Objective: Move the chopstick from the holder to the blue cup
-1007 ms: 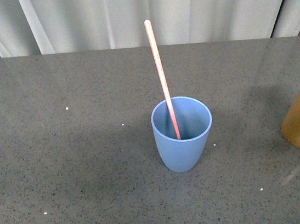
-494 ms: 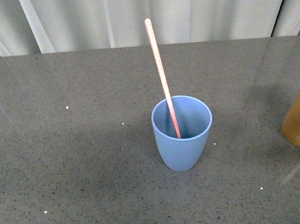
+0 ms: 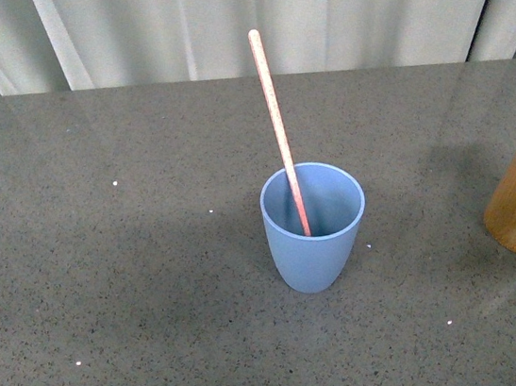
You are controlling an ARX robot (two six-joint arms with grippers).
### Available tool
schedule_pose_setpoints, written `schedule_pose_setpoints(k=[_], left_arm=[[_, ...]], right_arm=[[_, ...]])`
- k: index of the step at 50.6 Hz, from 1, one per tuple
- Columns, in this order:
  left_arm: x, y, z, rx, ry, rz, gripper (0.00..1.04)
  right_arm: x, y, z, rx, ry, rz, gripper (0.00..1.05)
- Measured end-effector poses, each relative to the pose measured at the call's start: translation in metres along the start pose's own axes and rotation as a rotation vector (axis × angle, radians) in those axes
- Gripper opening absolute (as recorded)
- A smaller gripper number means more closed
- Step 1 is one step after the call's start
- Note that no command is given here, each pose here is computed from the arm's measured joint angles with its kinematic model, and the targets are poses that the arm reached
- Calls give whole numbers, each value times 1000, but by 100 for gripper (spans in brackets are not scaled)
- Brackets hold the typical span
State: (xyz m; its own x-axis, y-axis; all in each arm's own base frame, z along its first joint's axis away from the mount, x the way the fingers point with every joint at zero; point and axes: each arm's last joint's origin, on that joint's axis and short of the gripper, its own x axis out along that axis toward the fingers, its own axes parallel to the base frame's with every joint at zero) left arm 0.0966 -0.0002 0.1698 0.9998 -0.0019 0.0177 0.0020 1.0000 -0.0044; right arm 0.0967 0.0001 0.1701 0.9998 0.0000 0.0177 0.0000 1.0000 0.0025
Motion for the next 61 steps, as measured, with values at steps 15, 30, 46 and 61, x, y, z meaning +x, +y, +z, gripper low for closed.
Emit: schedule_pose_setpoints(k=[15, 30, 46, 61], left_arm=[[0, 0, 0, 0, 0, 0, 98], [0, 0, 0, 0, 0, 0, 98], [0, 0, 0, 0, 0, 0, 98], [0, 0, 0, 0, 0, 0, 98]], right_arm=[[0, 0, 0, 0, 0, 0, 95], [0, 0, 0, 0, 0, 0, 95], [0, 0, 0, 0, 0, 0, 95], [0, 0, 0, 0, 0, 0, 95]])
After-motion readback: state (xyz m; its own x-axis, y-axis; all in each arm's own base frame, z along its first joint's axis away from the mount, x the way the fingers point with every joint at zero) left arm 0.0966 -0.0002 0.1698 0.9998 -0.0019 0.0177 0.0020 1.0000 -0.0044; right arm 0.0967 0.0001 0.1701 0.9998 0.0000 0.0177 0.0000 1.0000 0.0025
